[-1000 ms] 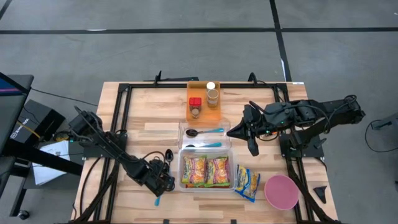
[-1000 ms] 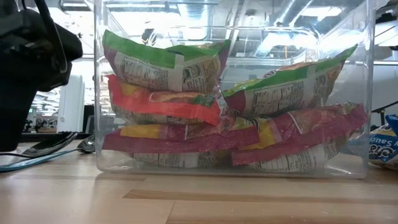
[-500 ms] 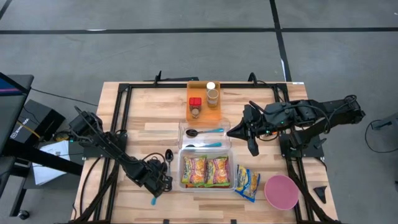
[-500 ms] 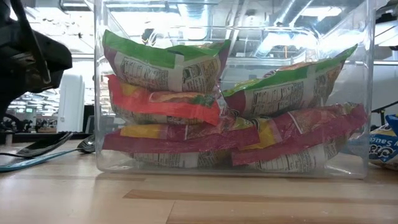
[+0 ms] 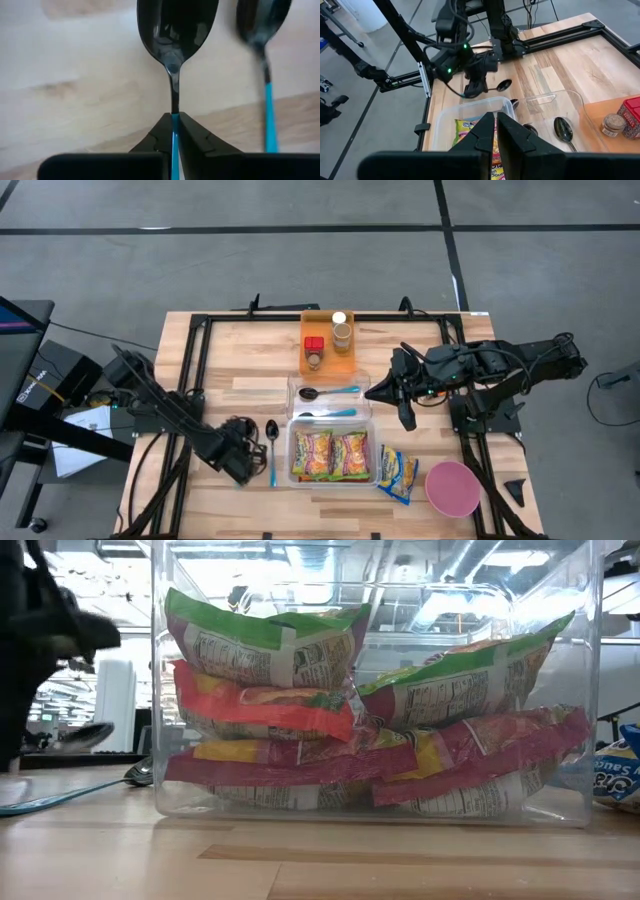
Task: Pick & Place Food Item
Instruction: Put the blue spoon into the transparent bin
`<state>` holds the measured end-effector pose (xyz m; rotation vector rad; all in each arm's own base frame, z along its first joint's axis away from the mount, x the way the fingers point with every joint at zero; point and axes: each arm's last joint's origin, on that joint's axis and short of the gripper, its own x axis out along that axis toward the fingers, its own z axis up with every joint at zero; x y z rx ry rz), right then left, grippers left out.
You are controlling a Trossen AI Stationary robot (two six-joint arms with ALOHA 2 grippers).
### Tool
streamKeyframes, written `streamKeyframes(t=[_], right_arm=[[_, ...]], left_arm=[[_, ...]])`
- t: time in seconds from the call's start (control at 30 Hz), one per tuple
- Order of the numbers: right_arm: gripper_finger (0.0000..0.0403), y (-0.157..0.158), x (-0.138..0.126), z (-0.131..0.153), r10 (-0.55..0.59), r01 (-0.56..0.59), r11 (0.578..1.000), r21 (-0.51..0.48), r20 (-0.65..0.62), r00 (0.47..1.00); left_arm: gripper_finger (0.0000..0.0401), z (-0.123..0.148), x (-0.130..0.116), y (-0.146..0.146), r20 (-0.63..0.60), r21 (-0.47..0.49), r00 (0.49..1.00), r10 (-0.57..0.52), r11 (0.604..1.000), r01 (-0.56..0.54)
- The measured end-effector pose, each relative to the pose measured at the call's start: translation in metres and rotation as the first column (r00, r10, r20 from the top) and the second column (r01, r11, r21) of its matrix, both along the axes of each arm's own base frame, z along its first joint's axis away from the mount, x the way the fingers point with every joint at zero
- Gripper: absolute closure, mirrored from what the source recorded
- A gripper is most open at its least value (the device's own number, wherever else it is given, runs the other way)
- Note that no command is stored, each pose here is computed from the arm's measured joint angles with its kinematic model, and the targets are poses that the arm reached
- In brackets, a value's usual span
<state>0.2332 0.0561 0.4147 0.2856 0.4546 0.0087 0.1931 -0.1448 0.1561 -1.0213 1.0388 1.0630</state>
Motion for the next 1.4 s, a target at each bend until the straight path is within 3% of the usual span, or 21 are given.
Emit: streamKeyframes(t=[0.23, 0.57, 0.73, 1.0, 1.2, 1.4], right_arm=[[0.0385, 0.000, 0.000, -0.001, 0.000, 0.000, 1.000, -0.004, -0.010, 1.000], [0.0385, 0.000, -0.001, -0.006, 0.000, -0.001, 1.000, -0.018, -0.059, 0.998], [0.0385, 0.000, 0.002, -0.008, 0.000, -0.001, 1.000, -0.020, -0.067, 0.998], [0.0385, 0.002, 0.020, -0.012, -0.025, 0.024, 0.999, -0.036, -0.030, 0.999], [0.0376, -0.002, 0.051, -0.023, -0.042, 0.042, 0.999, -0.002, 0.004, 0.999], [0.0314, -0.007, 0.081, -0.042, -0.051, 0.052, 0.998, 0.045, -0.020, 0.999]], left_arm=[[0.0396, 0.028, -0.006, 0.011, 0.197, 0.078, 0.979, 0.054, 0.994, -0.071], [0.0397, 0.061, -0.012, 0.025, 0.469, 0.164, 0.881, 0.059, 0.975, -0.153], [0.0397, 0.077, -0.016, 0.032, 0.616, 0.201, 0.785, 0.062, 0.952, -0.233], [0.0396, 0.099, -0.013, 0.041, 0.817, 0.211, 0.573, 0.073, 0.886, -0.414], [0.0396, 0.108, 0.006, 0.043, 0.860, 0.208, 0.507, 0.054, 0.870, -0.446], [0.0396, 0.123, 0.022, 0.047, 0.894, 0.236, 0.448, 0.007, 0.843, -0.483]])
